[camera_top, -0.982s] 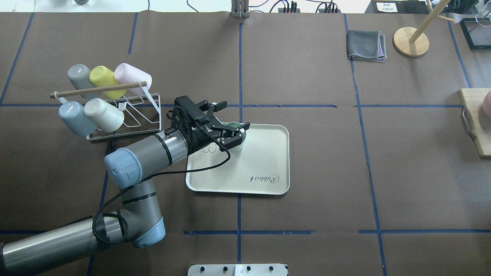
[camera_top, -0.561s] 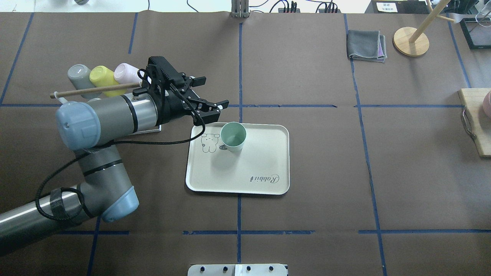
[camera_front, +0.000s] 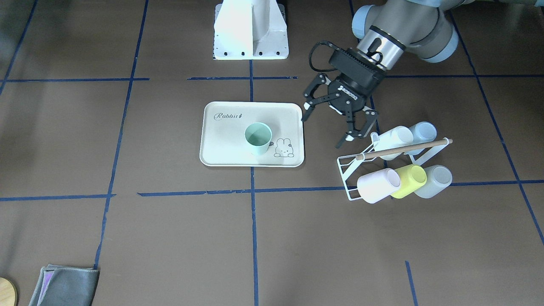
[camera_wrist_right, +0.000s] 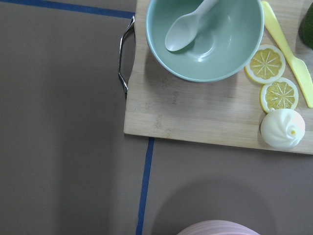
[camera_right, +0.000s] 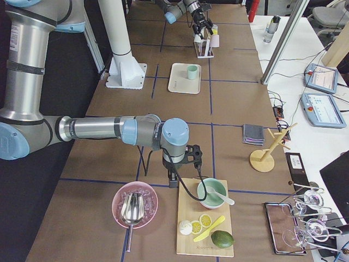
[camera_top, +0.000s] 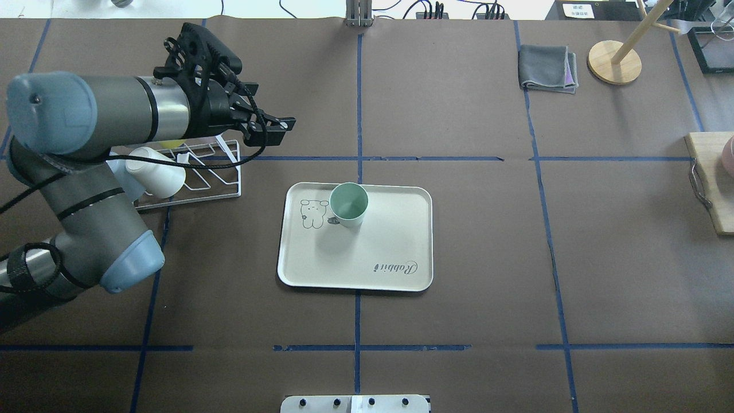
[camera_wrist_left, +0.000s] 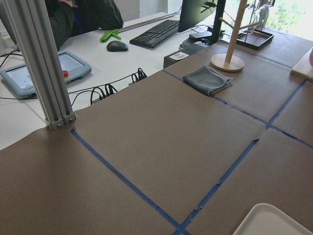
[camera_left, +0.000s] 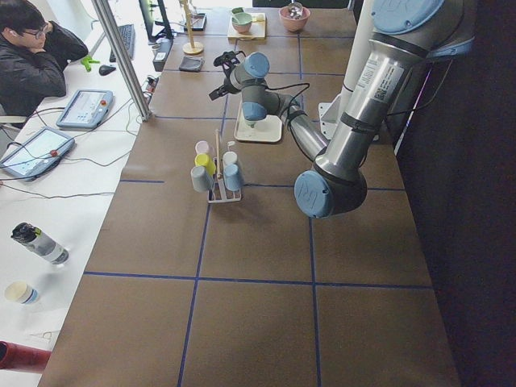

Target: Pick up and place green cup on tray

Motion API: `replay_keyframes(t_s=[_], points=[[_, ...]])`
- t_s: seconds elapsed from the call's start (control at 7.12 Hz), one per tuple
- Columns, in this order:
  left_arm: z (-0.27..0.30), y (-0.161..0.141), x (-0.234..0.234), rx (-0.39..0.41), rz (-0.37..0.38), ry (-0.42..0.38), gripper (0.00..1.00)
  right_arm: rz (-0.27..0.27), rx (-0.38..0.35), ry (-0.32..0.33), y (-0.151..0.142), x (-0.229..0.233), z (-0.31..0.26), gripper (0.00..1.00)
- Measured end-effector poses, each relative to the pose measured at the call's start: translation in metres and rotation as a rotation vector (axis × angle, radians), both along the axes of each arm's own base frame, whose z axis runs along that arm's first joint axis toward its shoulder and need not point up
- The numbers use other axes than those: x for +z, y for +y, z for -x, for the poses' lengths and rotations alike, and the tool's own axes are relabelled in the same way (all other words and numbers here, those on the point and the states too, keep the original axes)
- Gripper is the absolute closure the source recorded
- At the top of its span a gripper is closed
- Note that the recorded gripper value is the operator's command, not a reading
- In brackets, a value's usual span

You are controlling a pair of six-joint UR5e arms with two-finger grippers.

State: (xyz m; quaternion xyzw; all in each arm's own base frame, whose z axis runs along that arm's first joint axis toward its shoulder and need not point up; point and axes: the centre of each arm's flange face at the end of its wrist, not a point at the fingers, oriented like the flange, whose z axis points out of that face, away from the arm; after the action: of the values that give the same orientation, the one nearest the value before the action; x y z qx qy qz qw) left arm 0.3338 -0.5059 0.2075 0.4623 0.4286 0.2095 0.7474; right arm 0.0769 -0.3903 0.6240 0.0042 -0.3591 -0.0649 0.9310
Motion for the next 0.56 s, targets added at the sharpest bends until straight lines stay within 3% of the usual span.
replay_keyframes(t_s=[0.56], points=[[0.132, -0.070, 0.062, 0.036, 0.001, -0.411, 0.00, -0.009, -0.001, 0.000, -0.001, -0.001, 0.000, 0.00]])
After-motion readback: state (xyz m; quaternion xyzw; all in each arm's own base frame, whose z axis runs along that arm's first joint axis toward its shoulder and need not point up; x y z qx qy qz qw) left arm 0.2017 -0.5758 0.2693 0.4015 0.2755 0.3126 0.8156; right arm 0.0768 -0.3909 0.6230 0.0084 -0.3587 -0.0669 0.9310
